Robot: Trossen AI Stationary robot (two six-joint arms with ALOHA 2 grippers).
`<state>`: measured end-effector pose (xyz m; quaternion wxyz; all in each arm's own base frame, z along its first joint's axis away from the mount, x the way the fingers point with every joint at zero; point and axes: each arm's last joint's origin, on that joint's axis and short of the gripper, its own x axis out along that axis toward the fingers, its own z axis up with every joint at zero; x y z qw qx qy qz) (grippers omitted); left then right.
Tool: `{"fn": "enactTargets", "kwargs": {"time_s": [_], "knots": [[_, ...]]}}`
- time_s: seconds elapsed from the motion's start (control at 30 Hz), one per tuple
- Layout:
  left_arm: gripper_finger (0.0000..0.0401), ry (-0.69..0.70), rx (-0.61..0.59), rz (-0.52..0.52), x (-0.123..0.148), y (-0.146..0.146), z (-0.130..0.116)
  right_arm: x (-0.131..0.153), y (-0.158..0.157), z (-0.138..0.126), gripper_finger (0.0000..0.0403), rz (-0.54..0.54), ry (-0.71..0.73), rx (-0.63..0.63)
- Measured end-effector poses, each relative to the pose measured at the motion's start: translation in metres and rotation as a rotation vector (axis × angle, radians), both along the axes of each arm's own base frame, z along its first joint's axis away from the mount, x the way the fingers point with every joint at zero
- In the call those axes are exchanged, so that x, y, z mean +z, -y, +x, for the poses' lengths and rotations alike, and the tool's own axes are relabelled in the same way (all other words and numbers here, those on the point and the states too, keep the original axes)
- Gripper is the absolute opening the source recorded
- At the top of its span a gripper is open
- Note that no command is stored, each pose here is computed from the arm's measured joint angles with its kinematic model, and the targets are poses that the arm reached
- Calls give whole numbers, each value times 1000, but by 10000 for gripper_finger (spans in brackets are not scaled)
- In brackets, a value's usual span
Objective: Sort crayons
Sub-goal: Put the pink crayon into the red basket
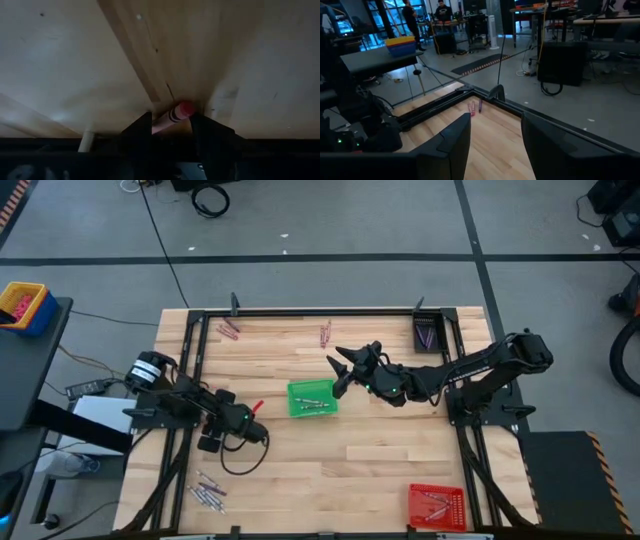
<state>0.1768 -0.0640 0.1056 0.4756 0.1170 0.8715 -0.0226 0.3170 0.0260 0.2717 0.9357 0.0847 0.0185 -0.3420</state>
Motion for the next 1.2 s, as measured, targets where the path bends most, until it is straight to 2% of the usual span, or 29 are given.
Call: {"fn": "enactTargets", "kwargs": {"time_s": [0.1,0.23,0.37,0.43,0.6,0.9,1.07,1.2], "knots": [[132,1,20,-6,0,-3,1,0,0,0,179,0,0,0],[84,1,38,-6,0,-6,2,0,0,0,179,1,1,6],[34,27,26,31,2,-7,4,0,-1,0,179,-12,-10,9],[22,33,33,35,3,-6,7,2,-3,-1,179,-31,-23,18],[18,161,-21,10,25,8,27,13,-13,-9,179,-46,1,55],[8,477,-62,-118,85,32,57,23,-29,-17,179,-47,35,111],[18,466,-47,-111,94,30,50,23,-29,-17,179,-59,32,115],[36,402,7,-71,86,20,44,23,-29,-17,179,-59,32,115]]}}
